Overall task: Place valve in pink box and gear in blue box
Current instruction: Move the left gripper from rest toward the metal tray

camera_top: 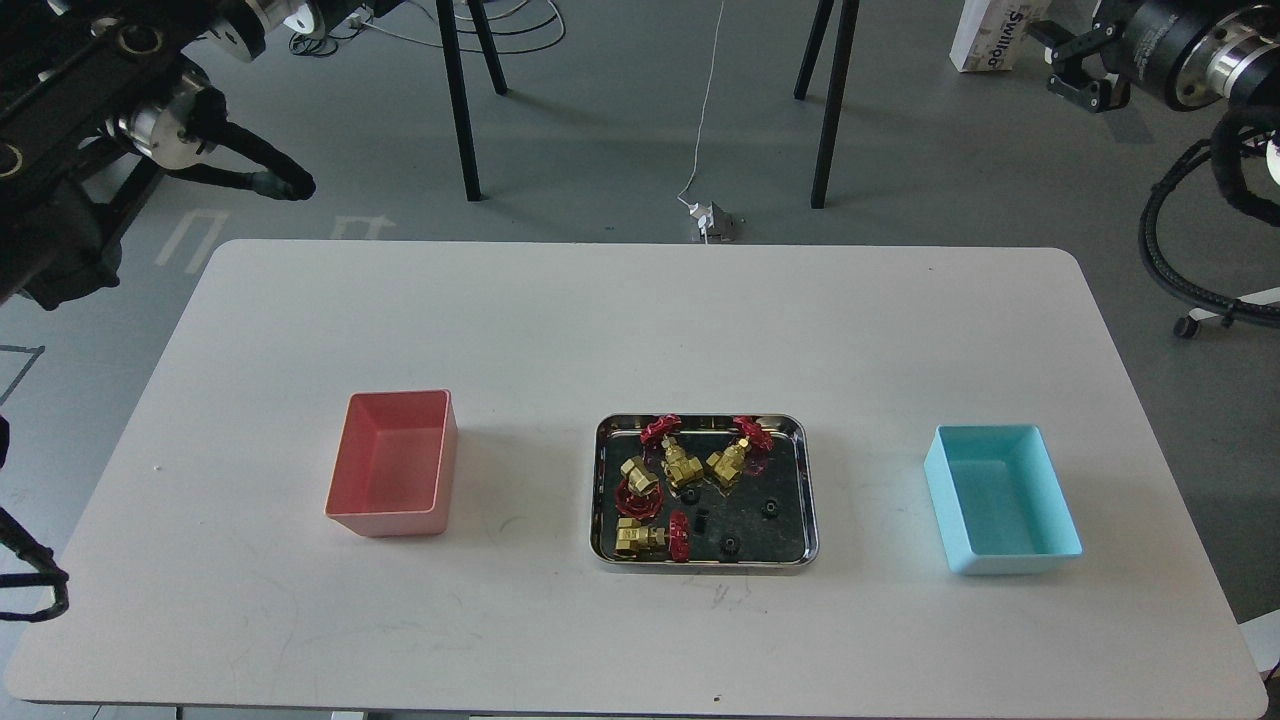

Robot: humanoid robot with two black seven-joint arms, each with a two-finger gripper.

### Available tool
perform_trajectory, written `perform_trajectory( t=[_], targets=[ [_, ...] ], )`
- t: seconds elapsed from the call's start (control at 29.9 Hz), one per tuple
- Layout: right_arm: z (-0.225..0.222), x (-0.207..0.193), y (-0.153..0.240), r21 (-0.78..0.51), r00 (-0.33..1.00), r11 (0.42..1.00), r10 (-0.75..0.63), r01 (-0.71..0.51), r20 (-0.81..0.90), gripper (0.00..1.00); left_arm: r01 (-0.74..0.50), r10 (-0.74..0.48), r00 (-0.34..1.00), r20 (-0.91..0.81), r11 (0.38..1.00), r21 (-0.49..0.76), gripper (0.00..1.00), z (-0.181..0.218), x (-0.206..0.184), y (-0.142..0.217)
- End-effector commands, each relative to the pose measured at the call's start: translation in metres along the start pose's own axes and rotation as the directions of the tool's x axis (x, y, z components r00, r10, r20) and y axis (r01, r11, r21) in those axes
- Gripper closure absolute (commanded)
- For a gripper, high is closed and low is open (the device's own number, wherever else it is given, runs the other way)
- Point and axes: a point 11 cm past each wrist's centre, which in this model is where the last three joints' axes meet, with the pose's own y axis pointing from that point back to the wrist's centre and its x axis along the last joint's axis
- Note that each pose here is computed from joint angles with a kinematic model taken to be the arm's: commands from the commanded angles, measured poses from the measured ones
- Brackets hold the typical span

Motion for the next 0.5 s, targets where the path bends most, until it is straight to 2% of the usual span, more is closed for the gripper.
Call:
perform_trajectory(
  t=[0.0, 0.1, 0.27, 0.47],
  targets=[
    [0.0, -0.003, -0.002, 0.002, 1.0, 1.0, -0.007, 0.007, 0.003, 0.01, -0.013, 0.014, 1.0, 0.028, 1.0, -0.006, 0.0, -0.003, 0.003, 0.004],
    [0.001, -0.005, -0.003, 0.001, 1.0, 1.0, -0.009, 0.009, 0.004, 0.01, -0.02, 0.02, 1.0, 0.013, 0.999, -0.042, 0.0, -0.011, 0.005, 0.015],
    [0.0, -0.006, -0.003, 0.002, 1.0, 1.0, -0.016, 0.016, 0.004, 0.01, -0.051, 0.048, 0.999, -0.024, 0.993, -0.106, 0.0, -0.003, 0.021, 0.023],
    [-0.002, -0.007, -0.003, 0.013, 1.0, 1.0, -0.022, 0.022, 0.005, 0.01, 0.038, -0.045, 0.998, -0.034, 0.985, -0.17, 0.0, -0.003, 0.003, 0.027]
  ],
)
